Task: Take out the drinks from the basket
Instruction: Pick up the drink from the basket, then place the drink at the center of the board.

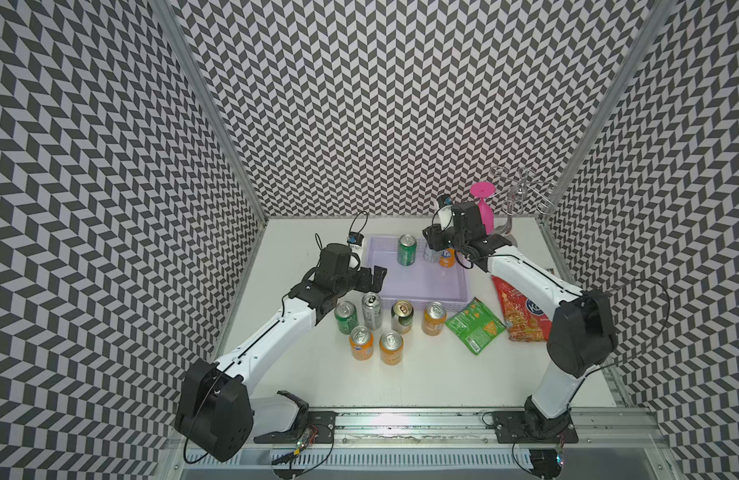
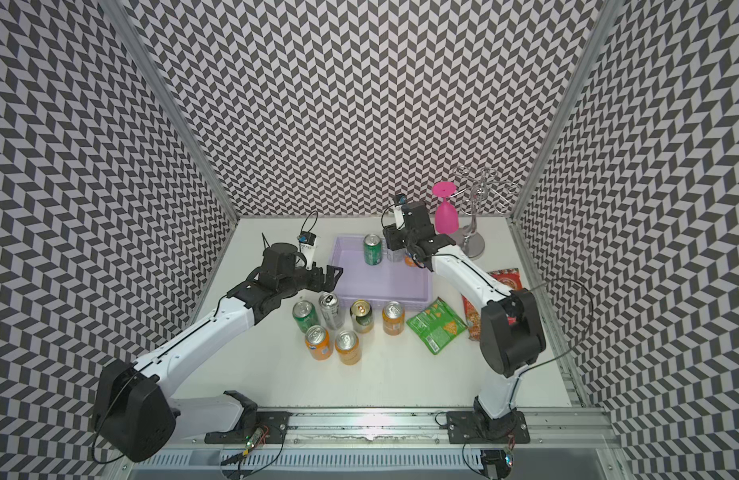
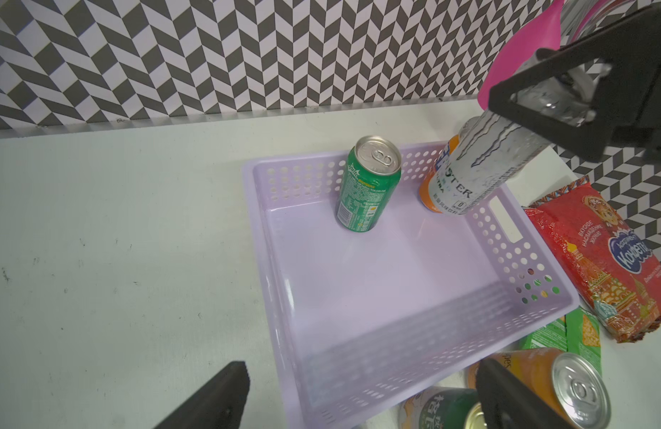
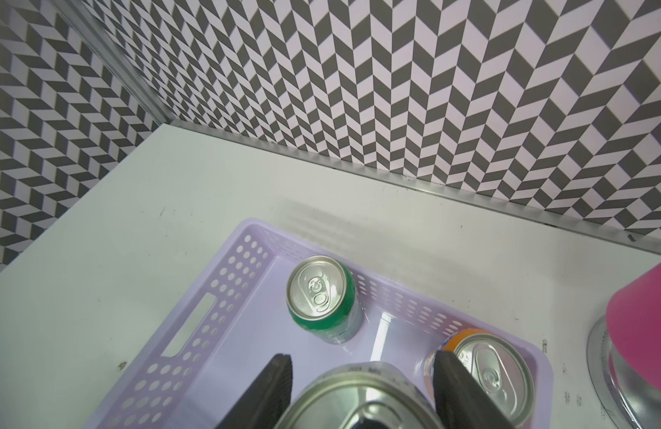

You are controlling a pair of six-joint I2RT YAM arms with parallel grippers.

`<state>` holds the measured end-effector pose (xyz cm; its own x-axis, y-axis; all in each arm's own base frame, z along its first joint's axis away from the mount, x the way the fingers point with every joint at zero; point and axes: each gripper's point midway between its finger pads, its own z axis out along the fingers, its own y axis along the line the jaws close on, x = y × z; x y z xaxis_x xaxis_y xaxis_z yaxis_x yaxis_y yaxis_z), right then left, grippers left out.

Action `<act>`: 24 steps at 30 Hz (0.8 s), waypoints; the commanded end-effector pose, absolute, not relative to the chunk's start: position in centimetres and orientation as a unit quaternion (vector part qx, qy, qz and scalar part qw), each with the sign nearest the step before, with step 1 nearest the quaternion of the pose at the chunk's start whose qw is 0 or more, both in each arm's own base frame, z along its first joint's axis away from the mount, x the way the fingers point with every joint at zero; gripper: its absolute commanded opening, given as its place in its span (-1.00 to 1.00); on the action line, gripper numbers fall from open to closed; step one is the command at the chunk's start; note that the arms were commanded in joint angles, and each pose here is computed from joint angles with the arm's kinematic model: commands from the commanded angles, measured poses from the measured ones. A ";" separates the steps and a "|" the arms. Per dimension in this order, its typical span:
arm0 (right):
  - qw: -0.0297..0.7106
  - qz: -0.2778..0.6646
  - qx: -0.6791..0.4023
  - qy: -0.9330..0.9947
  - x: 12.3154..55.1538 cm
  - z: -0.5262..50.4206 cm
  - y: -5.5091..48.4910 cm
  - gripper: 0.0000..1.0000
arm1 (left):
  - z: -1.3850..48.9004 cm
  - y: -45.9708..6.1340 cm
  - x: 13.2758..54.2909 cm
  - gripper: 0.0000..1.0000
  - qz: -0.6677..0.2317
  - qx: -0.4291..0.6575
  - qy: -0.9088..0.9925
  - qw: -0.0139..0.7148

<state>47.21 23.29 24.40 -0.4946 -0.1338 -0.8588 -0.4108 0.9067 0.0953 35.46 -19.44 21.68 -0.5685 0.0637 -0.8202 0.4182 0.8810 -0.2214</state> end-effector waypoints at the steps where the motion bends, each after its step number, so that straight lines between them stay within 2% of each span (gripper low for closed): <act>1: 0.556 0.178 -0.171 0.794 45.1 31.9 24.2 -0.10 | 24.2 -19.5 35.7 0.98 -0.208 0.144 0.844 0.472; 7: 0.570 0.201 -0.192 0.773 39.5 35.0 25.0 -0.11 | 24.5 -19.4 35.6 0.98 -0.208 0.143 0.843 0.476; 14: 0.569 0.228 -0.229 0.756 32.4 36.4 27.5 -0.11 | 24.7 -19.2 35.6 0.98 -0.206 0.141 0.841 0.480; 24: 0.541 0.274 -0.277 0.745 24.7 35.4 29.8 -0.11 | 25.2 -18.8 35.5 0.98 -0.201 0.137 0.839 0.486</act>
